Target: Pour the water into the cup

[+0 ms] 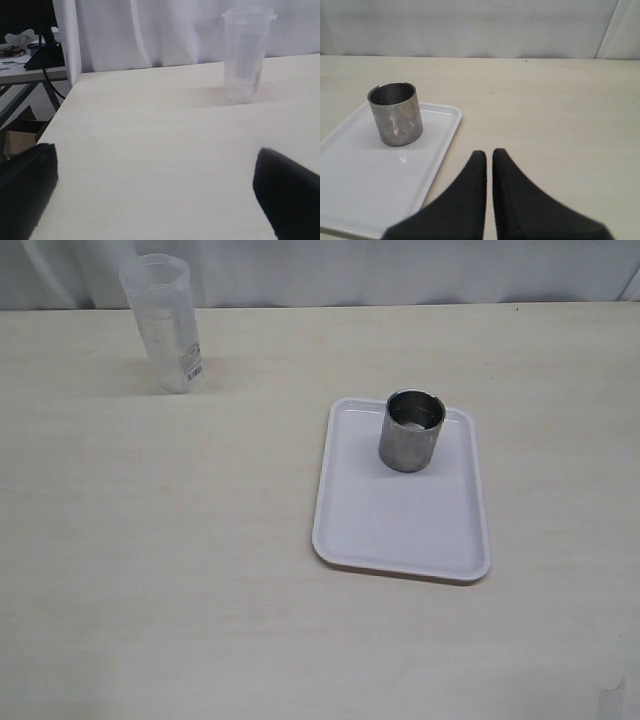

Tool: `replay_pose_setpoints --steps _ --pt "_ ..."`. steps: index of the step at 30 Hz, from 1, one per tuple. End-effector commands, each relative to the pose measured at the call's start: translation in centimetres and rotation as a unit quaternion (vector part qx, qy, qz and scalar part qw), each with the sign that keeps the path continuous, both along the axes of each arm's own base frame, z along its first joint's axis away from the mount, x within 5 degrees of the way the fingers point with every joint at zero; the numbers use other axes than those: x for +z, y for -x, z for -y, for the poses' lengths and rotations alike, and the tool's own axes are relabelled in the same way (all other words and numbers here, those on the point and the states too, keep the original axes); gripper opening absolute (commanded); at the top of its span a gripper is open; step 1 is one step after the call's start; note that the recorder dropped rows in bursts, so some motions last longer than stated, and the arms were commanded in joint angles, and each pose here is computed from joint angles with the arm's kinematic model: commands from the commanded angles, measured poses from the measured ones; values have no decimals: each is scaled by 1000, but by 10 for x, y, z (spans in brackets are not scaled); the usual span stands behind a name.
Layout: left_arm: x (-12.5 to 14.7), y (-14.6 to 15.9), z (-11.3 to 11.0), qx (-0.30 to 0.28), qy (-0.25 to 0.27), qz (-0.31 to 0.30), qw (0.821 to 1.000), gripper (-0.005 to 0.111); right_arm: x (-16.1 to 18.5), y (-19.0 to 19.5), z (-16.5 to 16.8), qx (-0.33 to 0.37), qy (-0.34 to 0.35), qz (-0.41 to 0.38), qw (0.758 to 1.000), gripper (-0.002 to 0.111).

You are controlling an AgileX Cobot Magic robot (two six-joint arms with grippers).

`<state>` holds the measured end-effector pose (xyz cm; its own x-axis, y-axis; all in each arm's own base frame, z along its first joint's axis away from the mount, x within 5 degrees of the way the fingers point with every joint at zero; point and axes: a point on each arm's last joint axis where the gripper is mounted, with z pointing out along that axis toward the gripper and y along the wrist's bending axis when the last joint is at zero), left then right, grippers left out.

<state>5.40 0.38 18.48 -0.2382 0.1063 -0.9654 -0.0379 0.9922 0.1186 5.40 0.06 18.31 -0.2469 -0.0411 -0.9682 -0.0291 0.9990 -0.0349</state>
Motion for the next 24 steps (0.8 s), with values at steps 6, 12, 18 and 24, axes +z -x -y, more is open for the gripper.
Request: replay_pose_setpoints --steps 6,12,18,24 --pt "0 0 0 -1 4 3 1000 102 -1 0 0 1 10 -2 1000 4" --pt "0 0 0 -1 4 3 1000 102 -1 0 0 1 13 -1 1000 4" --pt "0 0 0 -1 4 3 1000 102 0 0 0 1 13 0 1000 4" --pt "0 0 0 -1 4 4 1000 102 -1 0 0 1 13 -1 1000 4"
